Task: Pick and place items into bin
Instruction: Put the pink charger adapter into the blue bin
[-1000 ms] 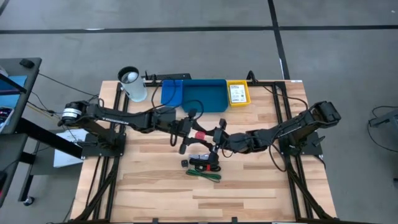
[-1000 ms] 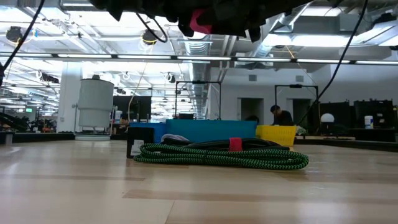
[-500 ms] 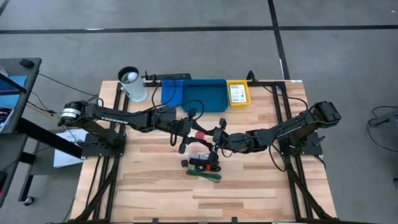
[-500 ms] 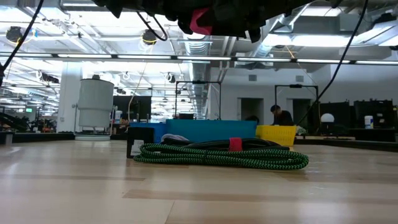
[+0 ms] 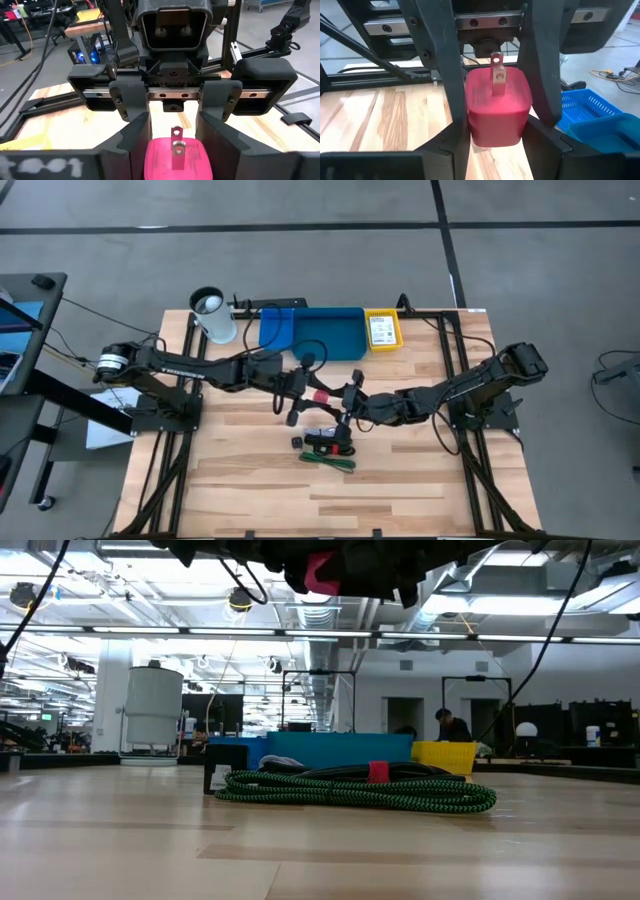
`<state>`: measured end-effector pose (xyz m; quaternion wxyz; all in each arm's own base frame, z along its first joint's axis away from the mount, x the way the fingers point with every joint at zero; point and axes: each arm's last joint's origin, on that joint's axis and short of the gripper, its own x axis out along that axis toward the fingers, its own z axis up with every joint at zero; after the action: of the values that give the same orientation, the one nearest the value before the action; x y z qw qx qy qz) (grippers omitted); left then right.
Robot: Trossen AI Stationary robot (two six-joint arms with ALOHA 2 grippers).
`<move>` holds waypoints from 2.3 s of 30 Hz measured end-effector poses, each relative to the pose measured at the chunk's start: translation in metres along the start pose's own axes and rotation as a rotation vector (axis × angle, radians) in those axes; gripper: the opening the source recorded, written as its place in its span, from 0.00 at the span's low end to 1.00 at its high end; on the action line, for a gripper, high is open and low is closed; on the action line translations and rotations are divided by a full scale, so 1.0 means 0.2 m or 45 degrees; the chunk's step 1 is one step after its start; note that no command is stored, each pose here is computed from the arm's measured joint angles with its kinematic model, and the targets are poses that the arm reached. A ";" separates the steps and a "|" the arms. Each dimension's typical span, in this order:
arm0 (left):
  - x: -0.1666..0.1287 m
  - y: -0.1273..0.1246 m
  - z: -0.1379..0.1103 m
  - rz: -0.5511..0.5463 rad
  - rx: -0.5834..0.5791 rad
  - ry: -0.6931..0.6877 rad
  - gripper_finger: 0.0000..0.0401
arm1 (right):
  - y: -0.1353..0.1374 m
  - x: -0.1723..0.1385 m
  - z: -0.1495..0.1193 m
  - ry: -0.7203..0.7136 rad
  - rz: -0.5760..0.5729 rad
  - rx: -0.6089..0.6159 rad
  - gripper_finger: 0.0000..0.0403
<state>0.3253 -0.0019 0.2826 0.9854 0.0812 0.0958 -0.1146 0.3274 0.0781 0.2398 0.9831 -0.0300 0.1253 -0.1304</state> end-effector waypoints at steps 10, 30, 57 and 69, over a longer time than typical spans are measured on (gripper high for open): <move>-0.04 0.01 0.01 0.013 0.009 0.028 0.36 | -0.02 0.01 0.00 0.000 -0.004 0.015 0.36; -0.04 0.01 0.01 0.009 0.032 0.030 0.35 | -0.04 0.02 0.00 0.004 -0.010 0.017 0.35; -0.04 0.01 0.02 0.047 0.079 0.007 0.38 | -0.04 0.02 0.00 0.001 -0.021 0.049 0.35; -0.06 0.02 0.07 0.111 0.102 -0.081 0.38 | -0.05 0.03 -0.01 0.019 -0.028 0.044 0.35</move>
<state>0.3180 0.0023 0.2999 0.9880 0.1209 0.0560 -0.0778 0.3292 0.0674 0.2375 0.9809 -0.0132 0.1302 -0.1436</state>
